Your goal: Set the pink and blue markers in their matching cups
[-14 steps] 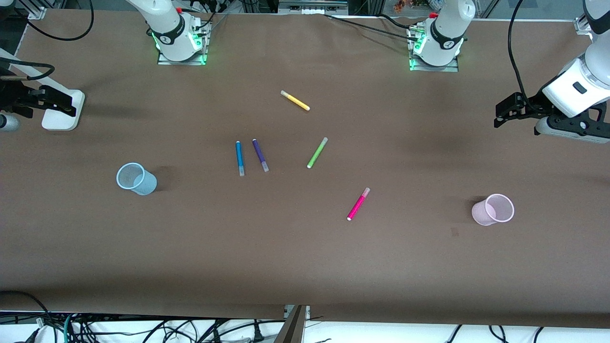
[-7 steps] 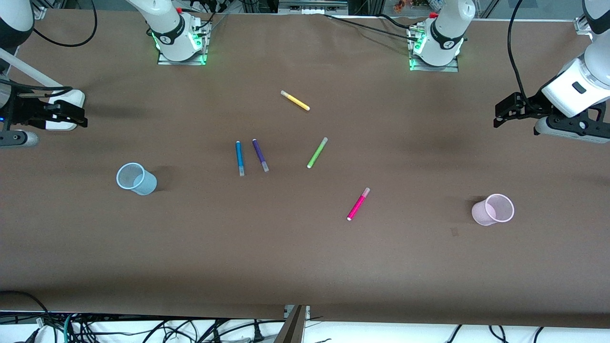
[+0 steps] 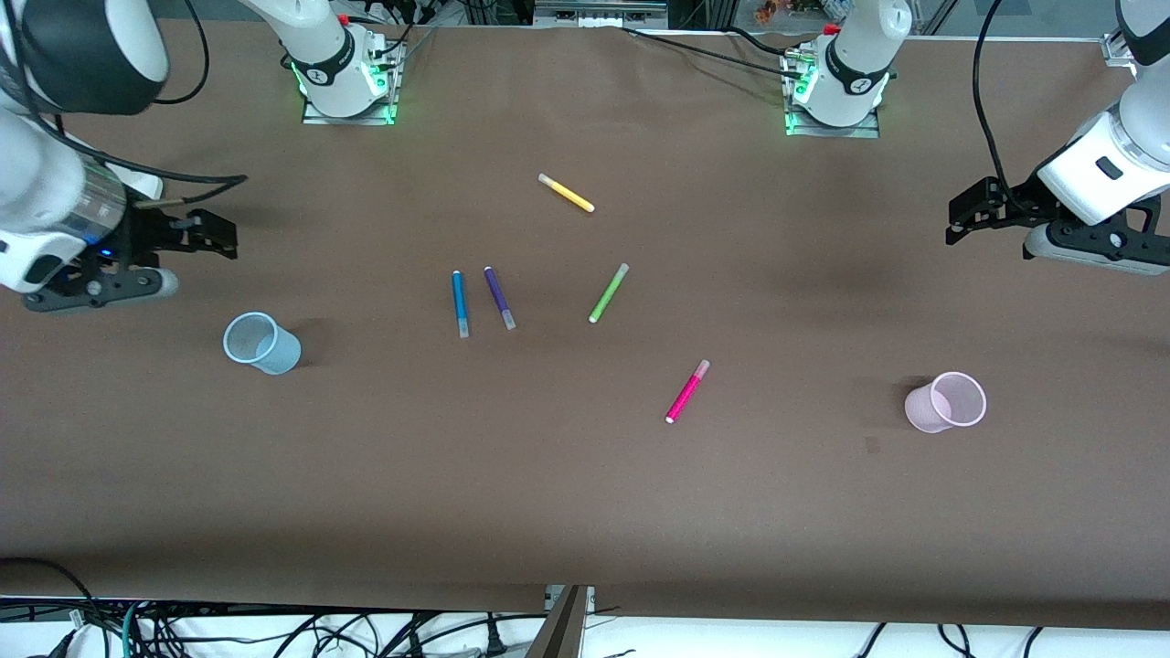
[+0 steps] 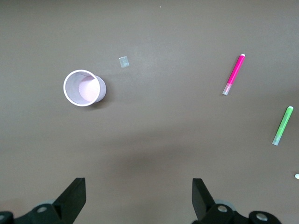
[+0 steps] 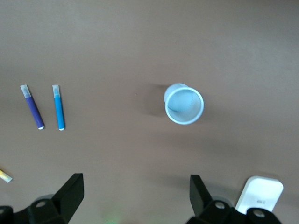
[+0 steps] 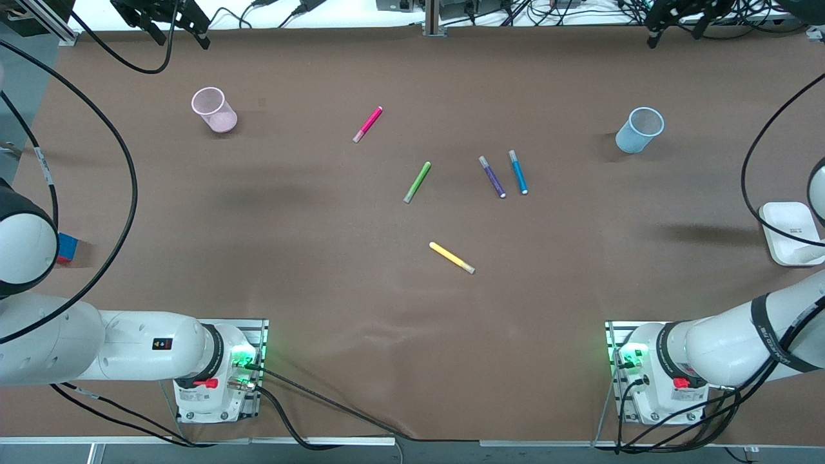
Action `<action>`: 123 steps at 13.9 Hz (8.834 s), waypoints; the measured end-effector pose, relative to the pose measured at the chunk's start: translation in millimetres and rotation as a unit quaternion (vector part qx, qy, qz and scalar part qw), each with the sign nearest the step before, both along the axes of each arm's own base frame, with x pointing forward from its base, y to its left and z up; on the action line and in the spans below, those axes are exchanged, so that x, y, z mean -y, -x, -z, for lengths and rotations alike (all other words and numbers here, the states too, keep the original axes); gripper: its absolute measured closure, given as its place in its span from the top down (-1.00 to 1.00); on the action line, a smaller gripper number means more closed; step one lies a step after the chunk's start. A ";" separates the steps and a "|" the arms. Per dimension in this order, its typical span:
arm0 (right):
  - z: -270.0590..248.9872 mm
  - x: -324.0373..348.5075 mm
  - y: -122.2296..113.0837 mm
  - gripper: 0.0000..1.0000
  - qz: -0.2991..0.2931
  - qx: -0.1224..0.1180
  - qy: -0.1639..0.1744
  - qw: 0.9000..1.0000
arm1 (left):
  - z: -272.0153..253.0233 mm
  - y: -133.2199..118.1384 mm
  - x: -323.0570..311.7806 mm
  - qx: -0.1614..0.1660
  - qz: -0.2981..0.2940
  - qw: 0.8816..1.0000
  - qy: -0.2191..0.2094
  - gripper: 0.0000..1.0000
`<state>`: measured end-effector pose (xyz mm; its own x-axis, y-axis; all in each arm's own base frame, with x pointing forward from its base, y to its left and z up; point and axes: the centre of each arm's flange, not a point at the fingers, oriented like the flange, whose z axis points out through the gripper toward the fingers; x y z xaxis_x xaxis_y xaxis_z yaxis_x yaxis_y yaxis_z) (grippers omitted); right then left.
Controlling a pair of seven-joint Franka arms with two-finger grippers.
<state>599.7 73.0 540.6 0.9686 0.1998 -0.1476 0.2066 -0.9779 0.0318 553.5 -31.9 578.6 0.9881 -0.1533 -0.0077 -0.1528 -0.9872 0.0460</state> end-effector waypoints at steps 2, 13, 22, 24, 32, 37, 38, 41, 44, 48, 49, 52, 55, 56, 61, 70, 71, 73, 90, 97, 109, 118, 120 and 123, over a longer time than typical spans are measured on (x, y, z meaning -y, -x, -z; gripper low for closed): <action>23.0 -15.7 -11.5 1.00 -0.011 0.001 0.002 1.000 | -0.1 -0.2 1.6 0.001 0.001 1.000 0.000 1.00; 168.5 -119.6 -44.4 1.00 -0.033 -0.013 -0.016 0.999 | 94.5 -49.2 105.5 0.032 0.082 0.996 0.019 1.00; 285.5 -199.3 -28.8 1.00 -0.017 -0.020 0.000 1.000 | 269.2 -73.8 196.1 0.020 0.137 0.989 0.045 1.00; 298.8 -208.8 -23.1 1.00 -0.004 -0.012 0.002 1.000 | 292.9 -73.0 210.3 0.032 0.154 0.987 0.032 1.00; 339.2 -224.8 5.3 1.00 0.055 -0.006 -0.005 0.998 | 372.1 -62.5 239.5 0.036 0.165 0.986 0.008 1.00; 363.5 -226.2 24.5 1.00 0.069 -0.005 -0.005 0.998 | 379.4 -60.5 249.9 0.045 0.145 0.988 0.011 0.99; 364.8 -225.2 26.3 1.00 0.070 -0.007 -0.004 0.998 | 382.9 -59.3 253.5 0.047 0.142 0.989 0.013 0.98; 364.7 -223.1 30.1 0.91 0.070 -0.010 -0.003 0.997 | 393.0 -59.1 259.8 0.047 0.139 0.989 0.016 0.81; 363.8 -222.9 30.3 0.24 0.070 -0.009 -0.003 0.997 | 398.8 -60.3 259.3 0.045 0.136 0.990 0.016 0.53; 363.2 -223.6 30.4 -0.64 0.070 -0.009 -0.004 0.998 | 401.6 -62.9 255.9 0.044 0.120 0.992 0.015 -0.28; 362.5 -223.8 30.2 -0.67 0.069 -0.008 -0.004 0.998 | 400.9 -64.4 254.7 0.045 0.115 0.992 0.015 -0.47; 358.1 -225.5 29.4 -0.67 0.063 -0.004 -0.008 0.998 | 395.6 -70.2 252.4 0.050 0.107 0.993 0.015 -0.67; 328.6 -224.1 20.1 -0.67 0.023 0.014 -0.024 0.999 | 377.8 -78.2 241.7 0.032 0.110 0.993 0.002 -0.67; 312.6 -217.2 14.3 -0.67 -0.003 0.018 -0.029 0.999 | 363.0 -81.9 232.1 0.019 0.122 0.992 -0.008 -0.67; 225.6 -140.8 -28.7 -0.67 -0.147 0.011 -0.056 0.987 | 252.9 -91.8 125.2 -0.055 0.176 0.982 -0.049 -0.67; 171.4 -13.2 -65.8 -0.67 -0.380 0.021 -0.191 0.905 | 193.6 -102.5 -35.6 -0.164 0.283 0.922 -0.206 -0.67; 171.9 5.7 -66.9 -0.67 -0.399 0.029 -0.210 0.892 | 191.9 -108.4 -55.4 -0.172 0.300 0.911 -0.223 -0.67; 174.6 43.7 -64.8 -0.67 -0.428 0.039 -0.252 0.867 | 197.5 -122.0 -89.1 -0.191 0.329 0.893 -0.240 -0.67; 233.9 164.5 -43.2 -0.67 -0.534 0.144 -0.420 0.719 | 292.7 -137.6 -57.4 -0.261 0.397 0.835 -0.277 -0.33; 260.5 181.7 -38.7 -0.67 -0.542 0.149 -0.430 0.707 | 246.1 -143.7 -26.6 -0.219 0.381 0.859 -0.263 0.99; 167.3 178.5 -67.7 1.00 -0.352 0.055 -0.402 0.844 | 29.3 -85.2 13.3 -0.015 0.059 0.998 -0.014 1.00; 75.7 114.8 -70.0 1.00 -0.126 -0.069 -0.166 0.976 | -50.8 -9.0 6.4 0.032 0.029 0.999 -0.009 1.00; 50.2 95.5 -57.5 1.00 -0.073 -0.073 -0.119 0.987 | -47.5 -10.5 1.6 0.028 0.025 0.999 -0.009 1.00; 17.0 88.0 -26.6 1.00 0.000 -0.072 -0.053 0.996 | -34.2 -18.3 -5.8 0.019 0.018 1.000 -0.009 1.00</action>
